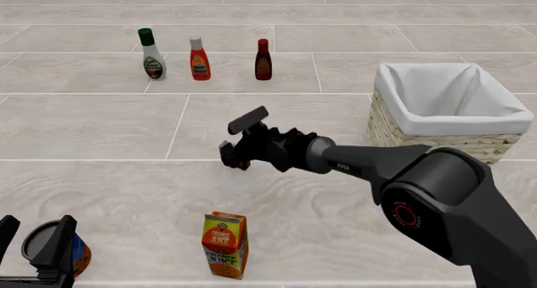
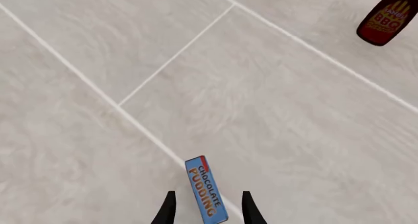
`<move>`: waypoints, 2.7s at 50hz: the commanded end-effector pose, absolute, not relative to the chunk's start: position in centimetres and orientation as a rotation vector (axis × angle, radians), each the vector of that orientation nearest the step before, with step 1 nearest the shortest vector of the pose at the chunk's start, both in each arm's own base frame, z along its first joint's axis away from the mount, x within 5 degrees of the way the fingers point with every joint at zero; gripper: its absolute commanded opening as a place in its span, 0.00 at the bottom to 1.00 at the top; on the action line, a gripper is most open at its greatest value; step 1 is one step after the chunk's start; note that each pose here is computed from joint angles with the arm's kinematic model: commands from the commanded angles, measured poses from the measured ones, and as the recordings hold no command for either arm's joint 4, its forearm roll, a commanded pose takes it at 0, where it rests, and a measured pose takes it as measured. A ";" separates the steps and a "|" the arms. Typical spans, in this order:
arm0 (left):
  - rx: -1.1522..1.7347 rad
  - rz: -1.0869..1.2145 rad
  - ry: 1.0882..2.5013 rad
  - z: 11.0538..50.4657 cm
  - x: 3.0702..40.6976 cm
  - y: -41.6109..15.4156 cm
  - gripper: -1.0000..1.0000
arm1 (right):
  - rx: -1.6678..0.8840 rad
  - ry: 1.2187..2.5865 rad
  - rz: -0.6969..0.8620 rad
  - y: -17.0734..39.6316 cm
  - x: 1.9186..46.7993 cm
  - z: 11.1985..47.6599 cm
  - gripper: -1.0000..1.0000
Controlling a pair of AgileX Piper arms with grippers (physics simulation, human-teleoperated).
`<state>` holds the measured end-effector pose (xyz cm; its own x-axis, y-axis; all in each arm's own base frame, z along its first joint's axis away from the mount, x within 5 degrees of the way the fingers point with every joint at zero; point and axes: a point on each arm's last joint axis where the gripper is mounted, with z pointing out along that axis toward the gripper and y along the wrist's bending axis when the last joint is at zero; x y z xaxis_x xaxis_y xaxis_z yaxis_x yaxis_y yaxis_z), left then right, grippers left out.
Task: Pick the chocolate pudding and place it in the basket.
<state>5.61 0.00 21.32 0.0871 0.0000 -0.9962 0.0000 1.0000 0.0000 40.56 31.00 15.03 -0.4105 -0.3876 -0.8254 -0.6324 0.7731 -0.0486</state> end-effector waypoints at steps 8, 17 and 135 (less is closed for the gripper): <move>0.000 0.000 1.484 21.3 5.6 0.0 1.00 | -0.762 2.064 0.338 31.0 40.6 14.1 1.00; 0.000 0.000 1.484 21.3 5.6 0.0 1.00 | -0.756 2.069 0.334 30.8 40.9 13.8 1.00; 0.000 0.000 1.484 21.3 5.6 0.0 1.00 | -0.472 1.880 0.394 22.3 37.2 28.4 0.00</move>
<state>5.61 0.00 21.32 0.0871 0.0000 -0.9962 0.0000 1.0000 0.0000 37.92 23.82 26.19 -0.3277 -0.1735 -0.9287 -0.5232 0.8518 0.0255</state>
